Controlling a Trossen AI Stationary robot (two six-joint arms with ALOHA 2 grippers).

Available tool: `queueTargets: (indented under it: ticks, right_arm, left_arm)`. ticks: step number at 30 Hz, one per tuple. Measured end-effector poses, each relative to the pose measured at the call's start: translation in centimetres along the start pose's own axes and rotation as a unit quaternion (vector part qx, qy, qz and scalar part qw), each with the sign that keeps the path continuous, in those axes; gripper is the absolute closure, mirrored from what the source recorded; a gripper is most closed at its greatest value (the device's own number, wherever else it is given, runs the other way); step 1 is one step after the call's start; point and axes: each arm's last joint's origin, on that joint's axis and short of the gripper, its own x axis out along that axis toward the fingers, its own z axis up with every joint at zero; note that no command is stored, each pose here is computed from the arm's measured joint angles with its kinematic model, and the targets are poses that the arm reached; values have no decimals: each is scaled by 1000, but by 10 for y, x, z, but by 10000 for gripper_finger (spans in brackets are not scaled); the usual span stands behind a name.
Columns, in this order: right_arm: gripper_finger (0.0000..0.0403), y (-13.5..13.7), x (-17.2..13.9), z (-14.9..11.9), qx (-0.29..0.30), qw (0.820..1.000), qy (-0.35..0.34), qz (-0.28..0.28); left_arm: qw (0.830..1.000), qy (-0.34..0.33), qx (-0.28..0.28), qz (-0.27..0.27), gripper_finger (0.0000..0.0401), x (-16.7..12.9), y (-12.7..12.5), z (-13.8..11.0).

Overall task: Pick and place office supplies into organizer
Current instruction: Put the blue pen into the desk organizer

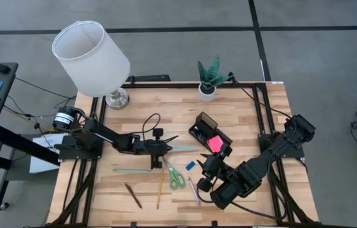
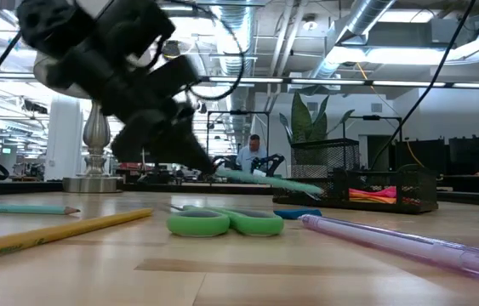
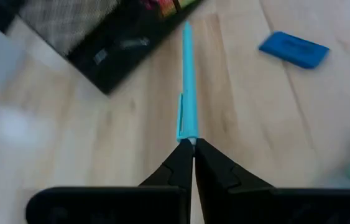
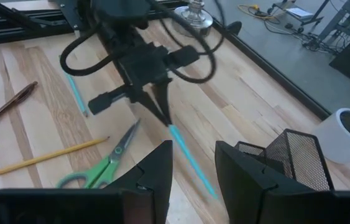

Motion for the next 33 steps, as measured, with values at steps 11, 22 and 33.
queueTargets:
  ticks: [11, 22, 33]
  right_arm:
    - [289, 0, -1, 0, 0, 1000, 0, 1]
    - [289, 3, -9, -5, -12, 1000, -3, 9]
    - [289, 7, -23, -15, -40, 999, -3, 23]
  left_arm:
    - [980, 45, 170, 93, 401, -5, 22, 90]
    - [935, 76, 312, 153, 401, -19, 51, 140]
    - [939, 75, 313, 118, 401, -7, 94, 130]
